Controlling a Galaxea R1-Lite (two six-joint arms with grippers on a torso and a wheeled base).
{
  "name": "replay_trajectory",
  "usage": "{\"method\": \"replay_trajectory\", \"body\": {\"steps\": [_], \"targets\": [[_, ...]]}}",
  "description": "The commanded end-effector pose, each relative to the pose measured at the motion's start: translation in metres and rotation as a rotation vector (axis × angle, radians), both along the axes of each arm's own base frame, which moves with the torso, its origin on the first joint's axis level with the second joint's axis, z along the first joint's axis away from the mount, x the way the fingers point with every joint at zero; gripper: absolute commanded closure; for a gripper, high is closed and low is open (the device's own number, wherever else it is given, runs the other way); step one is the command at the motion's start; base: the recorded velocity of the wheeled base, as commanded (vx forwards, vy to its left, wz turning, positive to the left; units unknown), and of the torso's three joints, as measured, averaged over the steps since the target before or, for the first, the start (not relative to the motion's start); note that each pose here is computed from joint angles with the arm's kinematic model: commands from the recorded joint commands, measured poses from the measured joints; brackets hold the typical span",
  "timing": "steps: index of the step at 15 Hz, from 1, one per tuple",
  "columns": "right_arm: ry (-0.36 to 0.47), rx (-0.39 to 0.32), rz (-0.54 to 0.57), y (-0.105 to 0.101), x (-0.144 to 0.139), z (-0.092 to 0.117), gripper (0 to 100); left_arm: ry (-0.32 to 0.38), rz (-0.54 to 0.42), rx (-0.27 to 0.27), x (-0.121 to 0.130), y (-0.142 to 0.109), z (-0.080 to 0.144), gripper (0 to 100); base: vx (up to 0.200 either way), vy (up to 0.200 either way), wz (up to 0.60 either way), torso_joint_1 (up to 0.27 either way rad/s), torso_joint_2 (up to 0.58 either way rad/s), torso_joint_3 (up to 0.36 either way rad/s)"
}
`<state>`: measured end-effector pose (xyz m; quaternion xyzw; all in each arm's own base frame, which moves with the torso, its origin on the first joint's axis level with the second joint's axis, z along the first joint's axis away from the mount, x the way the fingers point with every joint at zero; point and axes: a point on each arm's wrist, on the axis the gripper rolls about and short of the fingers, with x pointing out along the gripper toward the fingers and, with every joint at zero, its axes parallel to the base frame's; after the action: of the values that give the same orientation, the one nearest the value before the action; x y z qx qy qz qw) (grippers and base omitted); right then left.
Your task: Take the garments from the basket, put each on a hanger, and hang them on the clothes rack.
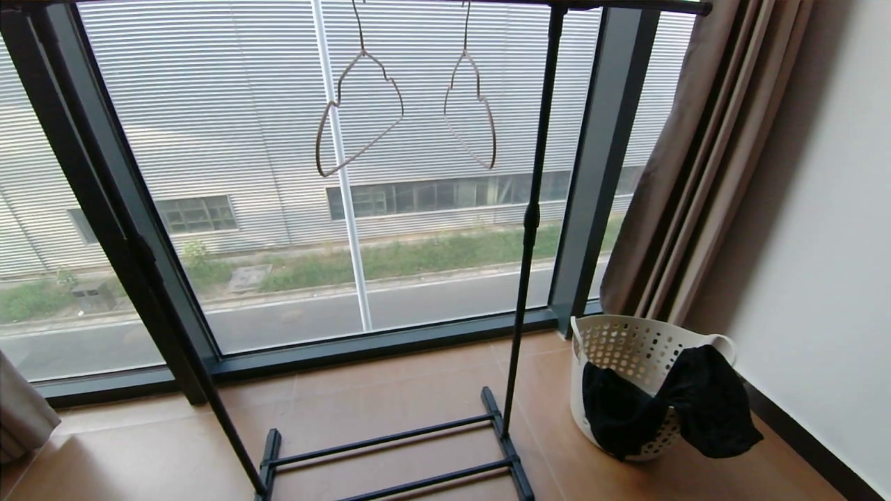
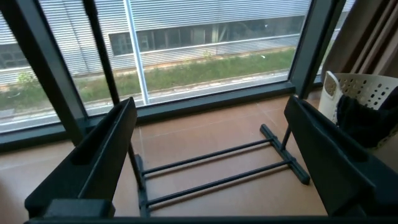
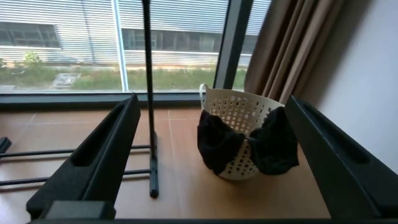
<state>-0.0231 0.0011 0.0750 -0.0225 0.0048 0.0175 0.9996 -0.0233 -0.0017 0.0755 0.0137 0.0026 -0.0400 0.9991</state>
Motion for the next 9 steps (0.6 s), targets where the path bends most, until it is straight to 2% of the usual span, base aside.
{"method": "replay_trajectory", "body": {"steps": [1, 7, 9], "targets": [[0.0, -0.001, 0.001, 0.0, 0.0, -0.0001, 0, 0.001, 0.0, 0.0, 0.0001, 0.0, 0.0, 0, 0.2, -0.2, 0.0, 0.002, 0.0, 0.007], [0.002, -0.001, 0.001, 0.0, 0.0, -0.0002, 0, 0.001, -0.001, 0.0, 0.0001, 0.0, 0.0, 0, 0.2, -0.2, 0.0, 0.001, 0.0, 0.003], [0.002, -0.001, 0.001, 0.0, 0.0, -0.0002, 0, 0.001, -0.001, 0.0, 0.0001, 0.0, 0.0, 0, 0.0, -0.2, 0.0, -0.002, 0.01, 0.0]]}}
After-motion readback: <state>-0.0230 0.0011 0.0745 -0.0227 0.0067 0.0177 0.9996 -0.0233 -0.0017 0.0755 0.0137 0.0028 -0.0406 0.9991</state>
